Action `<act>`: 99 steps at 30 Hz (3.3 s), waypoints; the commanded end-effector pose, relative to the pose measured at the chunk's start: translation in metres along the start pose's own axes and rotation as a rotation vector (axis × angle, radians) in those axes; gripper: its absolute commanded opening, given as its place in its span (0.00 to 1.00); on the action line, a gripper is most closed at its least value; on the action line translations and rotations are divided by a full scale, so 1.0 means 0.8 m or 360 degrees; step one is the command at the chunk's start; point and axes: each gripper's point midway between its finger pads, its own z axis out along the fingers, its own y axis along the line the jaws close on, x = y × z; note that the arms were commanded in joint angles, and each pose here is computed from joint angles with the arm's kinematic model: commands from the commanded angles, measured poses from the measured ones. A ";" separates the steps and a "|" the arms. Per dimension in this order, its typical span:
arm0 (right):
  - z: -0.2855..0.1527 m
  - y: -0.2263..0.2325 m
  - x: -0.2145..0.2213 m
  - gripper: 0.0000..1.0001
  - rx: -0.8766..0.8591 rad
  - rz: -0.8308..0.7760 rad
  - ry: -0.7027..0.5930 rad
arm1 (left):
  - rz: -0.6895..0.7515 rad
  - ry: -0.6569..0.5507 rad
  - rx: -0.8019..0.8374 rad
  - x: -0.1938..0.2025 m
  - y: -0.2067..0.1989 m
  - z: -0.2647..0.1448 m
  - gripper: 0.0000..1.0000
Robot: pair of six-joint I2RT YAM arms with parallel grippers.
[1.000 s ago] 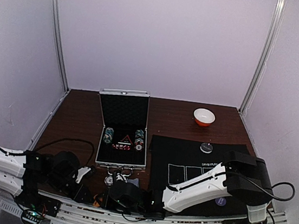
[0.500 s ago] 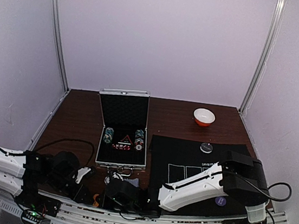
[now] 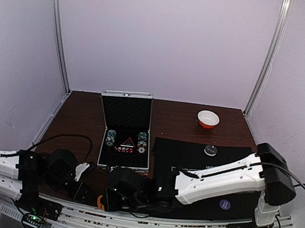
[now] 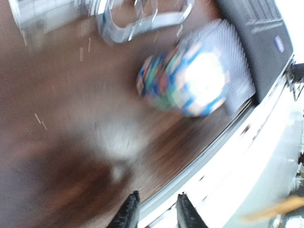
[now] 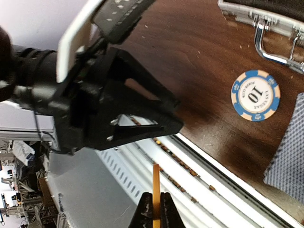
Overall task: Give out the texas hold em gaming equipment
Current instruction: Pick up the big blind button from the corner of the board, then place the big blind button in the big blind area.
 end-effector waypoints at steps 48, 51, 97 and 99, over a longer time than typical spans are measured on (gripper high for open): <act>-0.111 -0.200 -0.013 0.00 -0.0272 0.0165 0.0385 | 0.0705 -0.0881 -0.0931 -0.312 0.016 -0.150 0.98; -0.116 -0.195 -0.009 0.00 -0.0301 0.0172 0.0371 | 0.0705 -0.0891 -0.0935 -0.311 0.016 -0.152 0.98; -0.134 -0.238 -0.053 0.68 0.0538 -0.0133 0.0277 | 0.0756 -0.0893 -0.0898 -0.304 0.014 -0.150 0.98; -0.147 -0.230 -0.072 0.78 0.0596 -0.0173 0.0192 | 0.0761 -0.0897 -0.0896 -0.304 0.013 -0.151 0.98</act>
